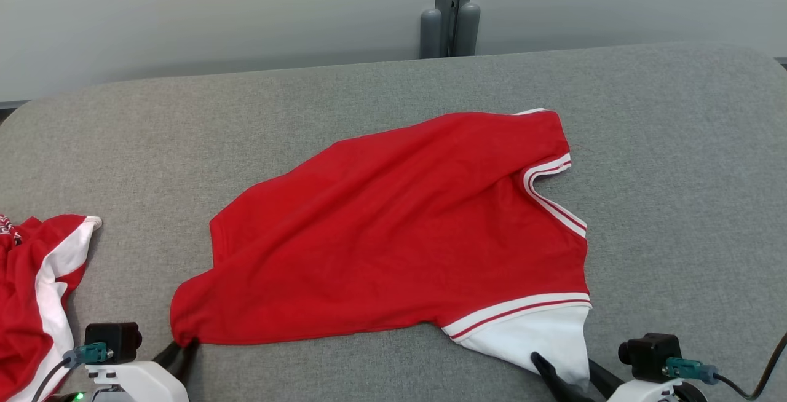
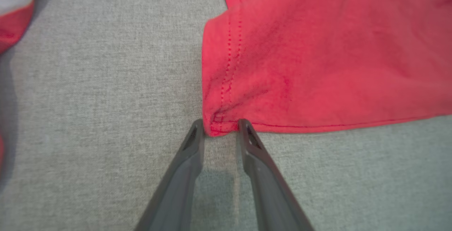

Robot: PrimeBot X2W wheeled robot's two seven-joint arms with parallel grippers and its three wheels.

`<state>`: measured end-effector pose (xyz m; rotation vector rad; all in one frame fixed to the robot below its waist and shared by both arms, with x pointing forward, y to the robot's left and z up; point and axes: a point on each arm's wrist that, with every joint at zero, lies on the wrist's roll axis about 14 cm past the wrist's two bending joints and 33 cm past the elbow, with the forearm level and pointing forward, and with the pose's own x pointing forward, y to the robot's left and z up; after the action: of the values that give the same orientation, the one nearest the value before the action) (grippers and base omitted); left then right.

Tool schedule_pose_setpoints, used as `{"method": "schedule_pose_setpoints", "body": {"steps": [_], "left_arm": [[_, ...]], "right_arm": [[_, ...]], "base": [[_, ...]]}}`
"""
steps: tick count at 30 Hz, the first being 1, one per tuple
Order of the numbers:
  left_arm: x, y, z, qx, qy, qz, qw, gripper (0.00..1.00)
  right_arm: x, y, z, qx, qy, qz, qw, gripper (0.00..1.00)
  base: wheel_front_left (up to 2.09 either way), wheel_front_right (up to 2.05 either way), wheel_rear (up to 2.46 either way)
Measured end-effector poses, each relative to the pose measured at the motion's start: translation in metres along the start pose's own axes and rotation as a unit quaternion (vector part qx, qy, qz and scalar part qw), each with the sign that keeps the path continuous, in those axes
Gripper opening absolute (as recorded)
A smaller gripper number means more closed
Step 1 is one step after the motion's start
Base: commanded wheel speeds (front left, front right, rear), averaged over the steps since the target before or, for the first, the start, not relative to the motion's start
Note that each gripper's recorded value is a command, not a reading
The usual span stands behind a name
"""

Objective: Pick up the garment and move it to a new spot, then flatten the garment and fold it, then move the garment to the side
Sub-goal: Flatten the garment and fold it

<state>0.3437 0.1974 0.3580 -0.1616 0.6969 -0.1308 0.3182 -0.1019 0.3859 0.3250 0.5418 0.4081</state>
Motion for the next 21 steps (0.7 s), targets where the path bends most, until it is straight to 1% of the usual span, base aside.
{"method": "schedule_pose_setpoints", "body": {"steps": [1,3,4,8,12,15,21], "left_arm": [[0.0,0.0,0.0,-0.001,-0.001,-0.001,1.0,0.0],[0.0,0.0,-0.002,0.001,0.002,-0.002,1.0,0.0],[0.0,0.0,-0.001,0.001,0.0,-0.002,1.0,0.0],[-0.001,0.0,0.008,0.002,-0.018,-0.003,1.0,0.0],[-0.008,-0.003,0.02,-0.001,-0.044,-0.01,0.999,0.0],[-0.018,-0.003,0.026,-0.002,-0.062,-0.01,0.998,0.0],[-0.044,-0.012,0.034,-0.016,-0.092,-0.016,0.995,0.0]], "right_arm": [[0.0,0.001,0.001,-0.002,-0.001,0.003,1.0,0.45],[0.002,0.004,0.004,-0.004,-0.008,0.008,1.0,0.07],[0.002,0.005,0.005,-0.006,-0.012,0.01,1.0,0.0],[0.001,0.005,0.013,-0.01,-0.029,0.013,0.999,0.0],[-0.002,0.005,0.028,-0.006,-0.06,0.016,0.998,0.0],[-0.008,0.007,0.04,-0.009,-0.081,0.023,0.996,0.0],[-0.027,0.013,0.048,0.007,-0.102,0.037,0.994,0.0]], "base": [[0.0,0.0,0.0],[0.0,0.0,0.0],[0.0,0.0,0.0],[0.0,0.0,0.0],[0.0,0.0,0.0],[0.0,0.0,0.0],[0.0,0.0,0.0]]}}
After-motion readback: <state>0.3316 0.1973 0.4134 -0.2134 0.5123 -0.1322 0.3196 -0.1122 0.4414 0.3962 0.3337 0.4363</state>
